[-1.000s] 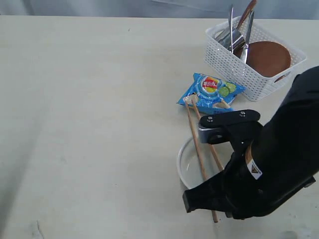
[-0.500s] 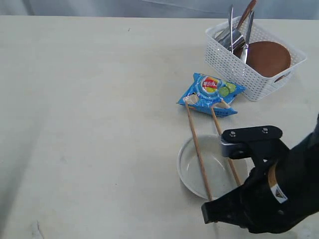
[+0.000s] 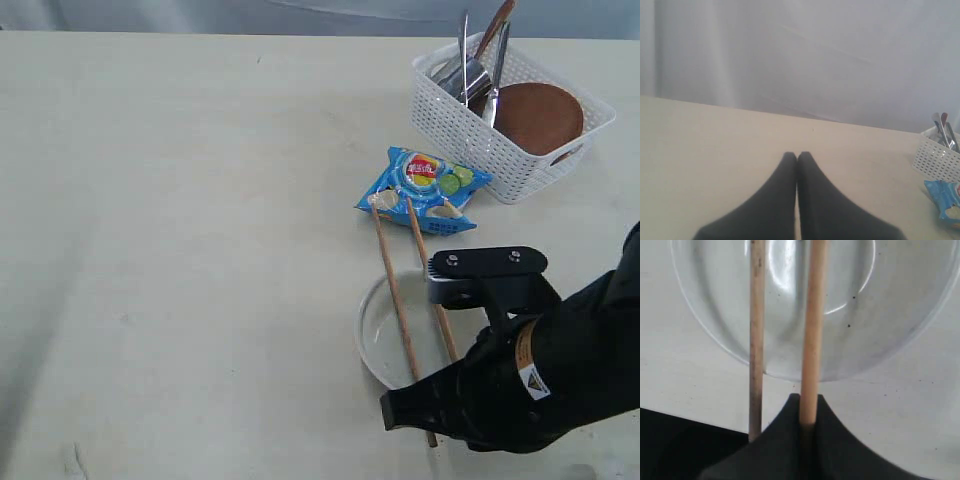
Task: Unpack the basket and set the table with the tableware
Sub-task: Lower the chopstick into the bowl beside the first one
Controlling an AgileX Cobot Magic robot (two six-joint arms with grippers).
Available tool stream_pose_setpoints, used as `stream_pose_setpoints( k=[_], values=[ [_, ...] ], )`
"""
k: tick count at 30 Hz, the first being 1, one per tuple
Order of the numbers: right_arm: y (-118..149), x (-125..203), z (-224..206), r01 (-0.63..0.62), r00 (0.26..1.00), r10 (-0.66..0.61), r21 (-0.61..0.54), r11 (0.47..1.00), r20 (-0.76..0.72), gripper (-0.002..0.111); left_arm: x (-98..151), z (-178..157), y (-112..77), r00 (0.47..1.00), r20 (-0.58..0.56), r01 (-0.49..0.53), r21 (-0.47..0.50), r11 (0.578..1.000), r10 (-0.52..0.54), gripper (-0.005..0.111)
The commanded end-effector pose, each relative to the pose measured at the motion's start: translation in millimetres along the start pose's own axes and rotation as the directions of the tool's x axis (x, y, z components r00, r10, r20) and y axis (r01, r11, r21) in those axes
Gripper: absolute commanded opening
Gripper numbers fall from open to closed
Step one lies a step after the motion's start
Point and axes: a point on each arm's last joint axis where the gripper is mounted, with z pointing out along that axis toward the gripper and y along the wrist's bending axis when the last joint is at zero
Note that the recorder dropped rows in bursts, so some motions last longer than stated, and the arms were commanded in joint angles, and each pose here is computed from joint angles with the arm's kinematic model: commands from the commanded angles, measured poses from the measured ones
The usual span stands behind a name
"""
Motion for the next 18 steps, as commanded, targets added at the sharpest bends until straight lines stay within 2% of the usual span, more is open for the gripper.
stream_pose_setpoints(
  k=[1,18],
  values=[
    [1.7,-1.8,6.7,0.016,1.000,-0.016,0.002,1.000,0.006,0.000,0.6,0.0,0.1,1.000,-0.001,-0.015,0.001,1.000,0.015,0.000],
    [2.0,-2.3,10.8,0.014,1.000,-0.013,0.014,1.000,-0.007,0.000,0.6,0.0,0.1,1.000,-0.001,-0.015,0.001,1.000,0.015,0.000]
  ],
)
